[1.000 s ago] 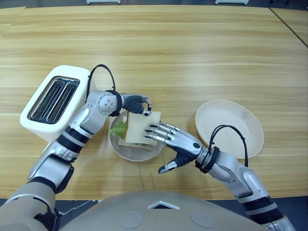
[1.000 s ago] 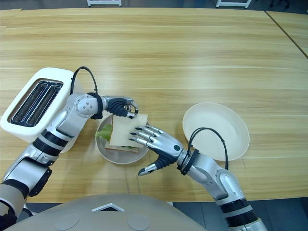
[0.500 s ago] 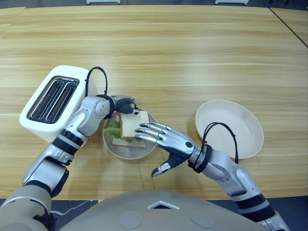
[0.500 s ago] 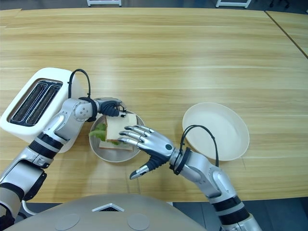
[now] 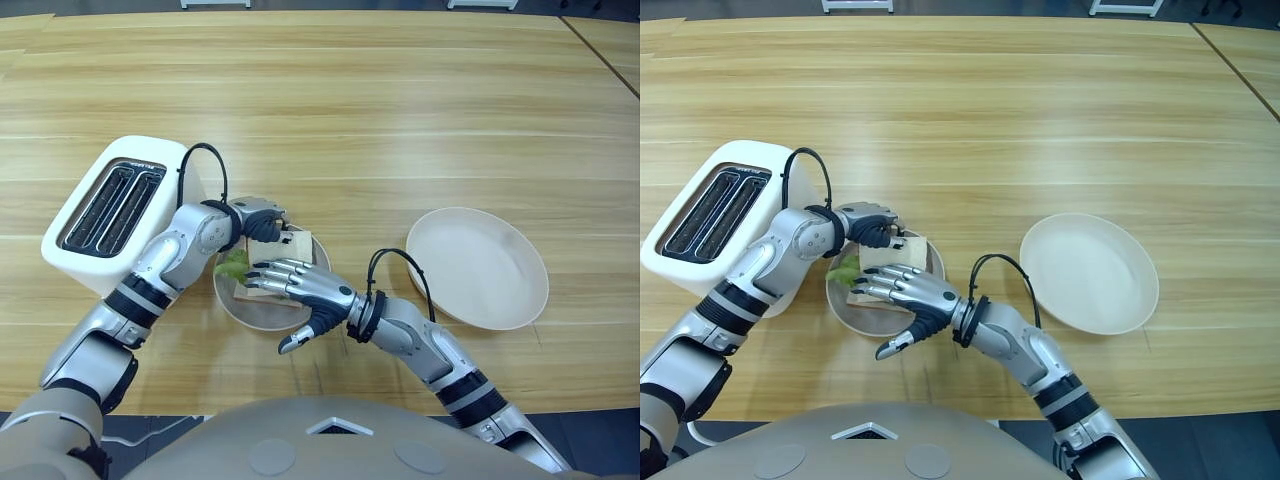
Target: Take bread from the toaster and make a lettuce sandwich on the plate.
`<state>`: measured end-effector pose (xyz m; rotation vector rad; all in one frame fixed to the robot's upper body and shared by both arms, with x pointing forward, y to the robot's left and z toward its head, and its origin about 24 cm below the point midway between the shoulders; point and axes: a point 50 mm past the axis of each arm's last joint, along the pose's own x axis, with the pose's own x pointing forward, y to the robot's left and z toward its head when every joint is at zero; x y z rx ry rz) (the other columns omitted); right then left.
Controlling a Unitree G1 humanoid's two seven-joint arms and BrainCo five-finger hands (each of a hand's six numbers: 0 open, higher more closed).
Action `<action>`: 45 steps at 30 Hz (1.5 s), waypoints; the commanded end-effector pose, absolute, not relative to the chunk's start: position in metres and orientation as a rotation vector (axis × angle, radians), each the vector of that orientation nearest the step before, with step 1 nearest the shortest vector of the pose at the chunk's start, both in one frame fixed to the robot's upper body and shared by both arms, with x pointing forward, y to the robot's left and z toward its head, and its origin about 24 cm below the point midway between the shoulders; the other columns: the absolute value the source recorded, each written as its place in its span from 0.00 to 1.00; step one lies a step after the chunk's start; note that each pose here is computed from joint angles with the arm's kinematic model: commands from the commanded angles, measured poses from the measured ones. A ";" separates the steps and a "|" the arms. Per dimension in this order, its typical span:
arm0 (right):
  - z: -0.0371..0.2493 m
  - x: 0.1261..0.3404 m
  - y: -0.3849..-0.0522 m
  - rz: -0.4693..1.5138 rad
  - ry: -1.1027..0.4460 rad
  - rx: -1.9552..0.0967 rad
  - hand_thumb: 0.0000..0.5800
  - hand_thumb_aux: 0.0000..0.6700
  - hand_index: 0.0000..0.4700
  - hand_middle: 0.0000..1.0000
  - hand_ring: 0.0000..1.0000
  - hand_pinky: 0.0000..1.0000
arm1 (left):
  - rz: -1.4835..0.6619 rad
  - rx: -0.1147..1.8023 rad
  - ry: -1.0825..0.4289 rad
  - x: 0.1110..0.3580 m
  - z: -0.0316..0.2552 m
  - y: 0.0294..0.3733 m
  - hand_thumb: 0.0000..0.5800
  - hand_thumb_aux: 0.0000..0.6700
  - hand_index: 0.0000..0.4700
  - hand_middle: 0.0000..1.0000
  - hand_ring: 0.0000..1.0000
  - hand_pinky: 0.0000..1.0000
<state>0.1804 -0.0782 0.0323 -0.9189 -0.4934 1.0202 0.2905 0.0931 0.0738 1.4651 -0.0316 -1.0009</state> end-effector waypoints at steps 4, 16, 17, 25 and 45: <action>-0.001 0.185 -0.104 1.037 -0.186 -0.920 0.00 0.00 0.00 0.00 0.00 0.00 | -0.841 1.778 -0.332 0.294 0.098 0.076 0.00 0.00 0.00 0.00 0.00 0.00; 0.014 0.184 -0.155 0.964 -0.085 -1.146 0.00 0.00 0.00 0.00 0.00 0.00 | -0.267 1.227 -0.691 0.263 0.196 0.075 0.00 0.00 0.00 0.00 0.00 0.00; 0.020 0.185 -0.165 0.938 -0.085 -1.170 0.00 0.00 0.00 0.00 0.00 0.00 | -0.260 1.151 -0.694 0.256 0.199 0.078 0.00 0.00 0.00 0.00 0.00 0.00; 0.071 0.189 -0.154 0.777 -0.341 -0.944 0.00 0.00 0.00 0.00 0.00 0.00 | -0.284 0.869 -0.629 0.229 0.196 0.096 0.00 0.00 0.00 0.00 0.00 0.00; 0.069 0.133 -0.203 1.105 0.036 -1.178 1.00 1.00 1.00 1.00 1.00 1.00 | -1.082 0.993 -0.005 0.145 0.079 0.110 1.00 1.00 1.00 1.00 1.00 1.00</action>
